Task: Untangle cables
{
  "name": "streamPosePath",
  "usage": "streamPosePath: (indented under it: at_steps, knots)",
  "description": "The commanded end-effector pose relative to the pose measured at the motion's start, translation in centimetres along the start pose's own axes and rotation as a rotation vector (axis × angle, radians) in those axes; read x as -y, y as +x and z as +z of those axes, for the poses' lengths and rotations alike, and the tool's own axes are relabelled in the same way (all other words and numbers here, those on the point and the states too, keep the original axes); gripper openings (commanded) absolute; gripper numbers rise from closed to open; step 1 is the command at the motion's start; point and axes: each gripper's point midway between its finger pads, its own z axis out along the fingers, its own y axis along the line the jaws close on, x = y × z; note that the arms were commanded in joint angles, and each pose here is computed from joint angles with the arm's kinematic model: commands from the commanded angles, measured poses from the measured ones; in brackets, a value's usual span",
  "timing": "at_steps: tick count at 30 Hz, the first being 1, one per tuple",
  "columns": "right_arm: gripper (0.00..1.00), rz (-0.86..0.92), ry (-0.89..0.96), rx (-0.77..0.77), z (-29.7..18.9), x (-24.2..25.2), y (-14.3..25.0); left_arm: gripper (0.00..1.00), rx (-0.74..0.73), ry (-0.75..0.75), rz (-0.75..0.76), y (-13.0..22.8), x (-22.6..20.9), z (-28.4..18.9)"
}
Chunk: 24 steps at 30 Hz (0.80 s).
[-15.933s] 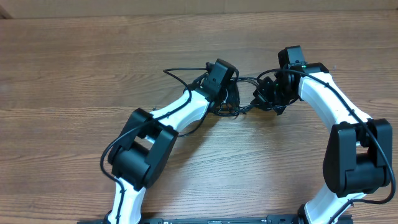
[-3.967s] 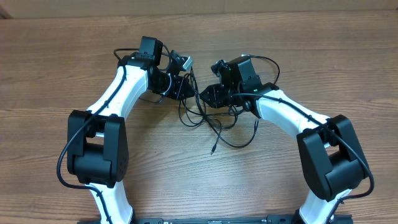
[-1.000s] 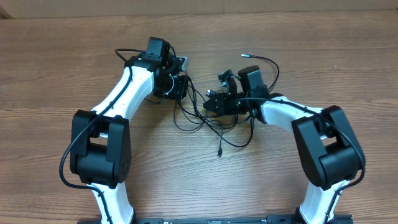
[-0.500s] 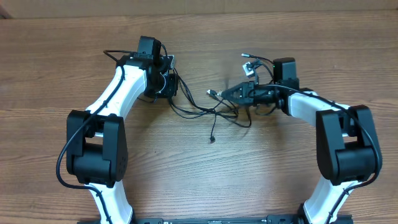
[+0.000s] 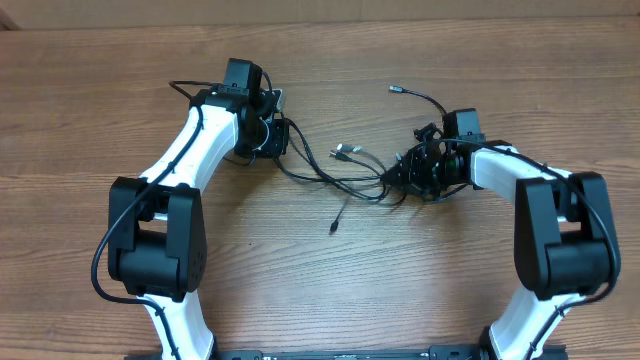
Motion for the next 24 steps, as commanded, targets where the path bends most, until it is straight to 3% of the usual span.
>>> streamPosePath:
  at_steps: [1, 9, 14, 16, 18, 20, 24]
  knots:
    - [0.38, 0.027, 0.269, 0.074, -0.8, 5.1, -0.8, 0.04, 0.025, 0.044, 0.039, -0.7, 0.9, -0.9]
    - [0.41, 0.028, 0.266, 0.061, -1.7, 4.6, -0.3, 0.04, 0.018, 0.253, 0.224, -0.1, 4.4, -1.5]
    - [0.47, -0.087, 0.194, 0.102, -5.2, 0.9, -1.0, 0.04, 0.011, 0.398, 0.324, 0.9, 6.7, -2.4]
    - [0.58, -0.162, 0.150, 0.115, -6.5, -1.0, -1.0, 0.04, 0.017, 0.434, 0.376, 1.3, 7.3, -3.0]
    - [0.84, -0.192, 0.134, 0.137, -7.7, -2.1, -0.9, 0.04, 0.032, 0.479, 0.430, 1.6, 8.3, -4.0]
    - [0.98, -0.198, 0.131, 0.148, -8.5, -2.7, -0.6, 0.04, 0.050, 0.500, 0.462, 1.8, 9.4, -5.4]
    - [1.00, -0.184, 0.077, 0.097, -8.5, -3.5, 0.7, 0.04, 0.095, 0.504, 0.524, 2.5, 11.9, -9.0]
